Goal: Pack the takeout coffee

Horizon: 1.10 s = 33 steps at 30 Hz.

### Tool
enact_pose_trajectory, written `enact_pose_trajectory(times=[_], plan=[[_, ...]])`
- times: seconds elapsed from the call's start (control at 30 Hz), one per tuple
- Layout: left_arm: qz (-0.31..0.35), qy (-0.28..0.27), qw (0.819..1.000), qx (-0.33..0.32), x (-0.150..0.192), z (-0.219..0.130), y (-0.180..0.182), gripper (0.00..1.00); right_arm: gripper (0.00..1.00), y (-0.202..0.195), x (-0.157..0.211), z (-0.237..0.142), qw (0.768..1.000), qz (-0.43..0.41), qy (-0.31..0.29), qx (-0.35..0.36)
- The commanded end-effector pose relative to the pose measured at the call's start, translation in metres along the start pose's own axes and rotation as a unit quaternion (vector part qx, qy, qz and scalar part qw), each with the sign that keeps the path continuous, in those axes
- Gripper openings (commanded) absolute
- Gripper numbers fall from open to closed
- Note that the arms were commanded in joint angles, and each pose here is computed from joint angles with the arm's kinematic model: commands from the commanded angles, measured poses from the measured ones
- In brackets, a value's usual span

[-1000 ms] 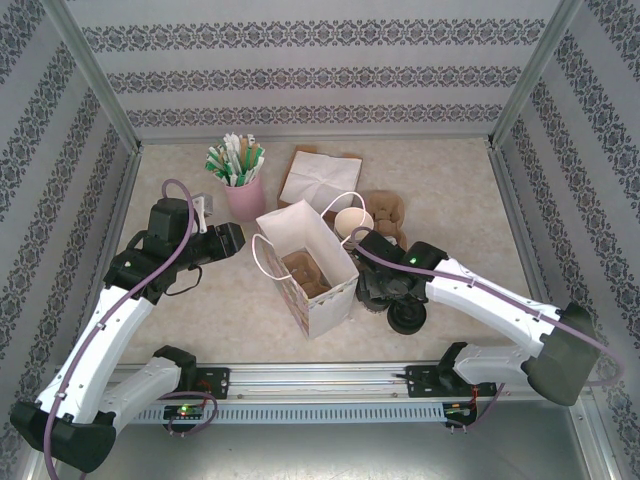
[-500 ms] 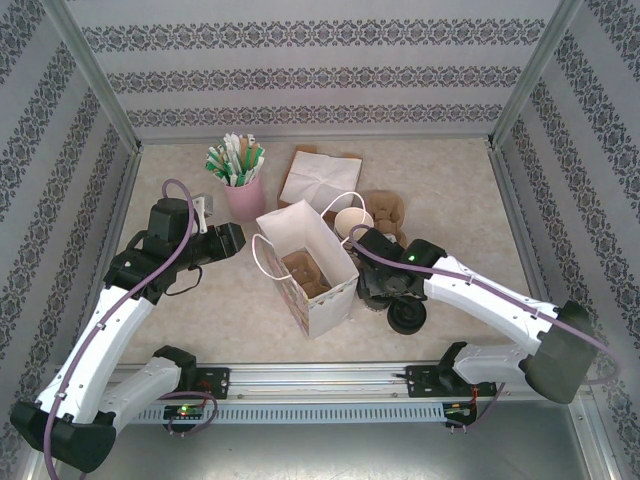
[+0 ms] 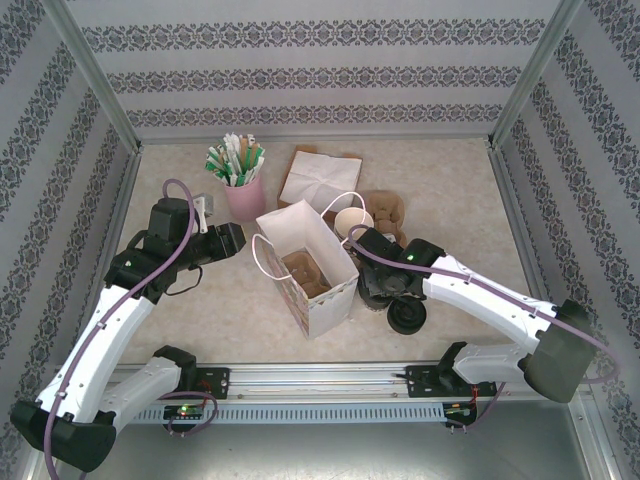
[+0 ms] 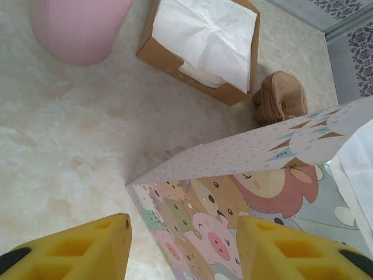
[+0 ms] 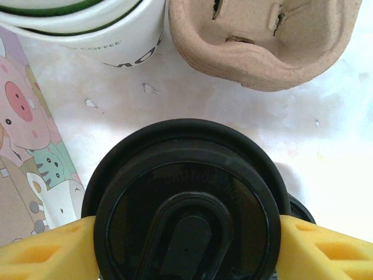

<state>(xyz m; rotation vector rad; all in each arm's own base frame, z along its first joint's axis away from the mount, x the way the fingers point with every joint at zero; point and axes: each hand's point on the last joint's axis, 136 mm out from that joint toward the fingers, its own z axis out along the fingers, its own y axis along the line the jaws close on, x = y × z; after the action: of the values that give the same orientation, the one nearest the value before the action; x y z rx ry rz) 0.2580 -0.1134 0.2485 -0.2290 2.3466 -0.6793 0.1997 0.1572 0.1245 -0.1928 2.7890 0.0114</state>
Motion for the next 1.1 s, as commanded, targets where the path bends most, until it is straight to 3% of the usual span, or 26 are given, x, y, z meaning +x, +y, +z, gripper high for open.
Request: enact_pose_trajectory(times=[0.0,0.33,0.77,1.07], plan=[[-0.002,-0.005,1.000,0.009,-0.002,0.001,-0.003,0.52,0.67,-0.008,-0.007,-0.015,1.000,0.008,-0.017,0.003],[-0.001,-0.020,1.000,0.011,-0.008,-0.003,-0.006,0.52,0.65,-0.015,-0.019,-0.075,0.997,0.017,-0.069,-0.041],[0.001,-0.061,0.998,-0.015,-0.034,-0.004,-0.004,0.51,0.64,-0.060,-0.036,-0.190,0.988,-0.015,-0.150,-0.016],[0.007,-0.051,0.997,-0.050,-0.039,0.018,0.008,0.51,0.62,-0.043,-0.067,-0.256,0.975,-0.051,-0.206,-0.068]])
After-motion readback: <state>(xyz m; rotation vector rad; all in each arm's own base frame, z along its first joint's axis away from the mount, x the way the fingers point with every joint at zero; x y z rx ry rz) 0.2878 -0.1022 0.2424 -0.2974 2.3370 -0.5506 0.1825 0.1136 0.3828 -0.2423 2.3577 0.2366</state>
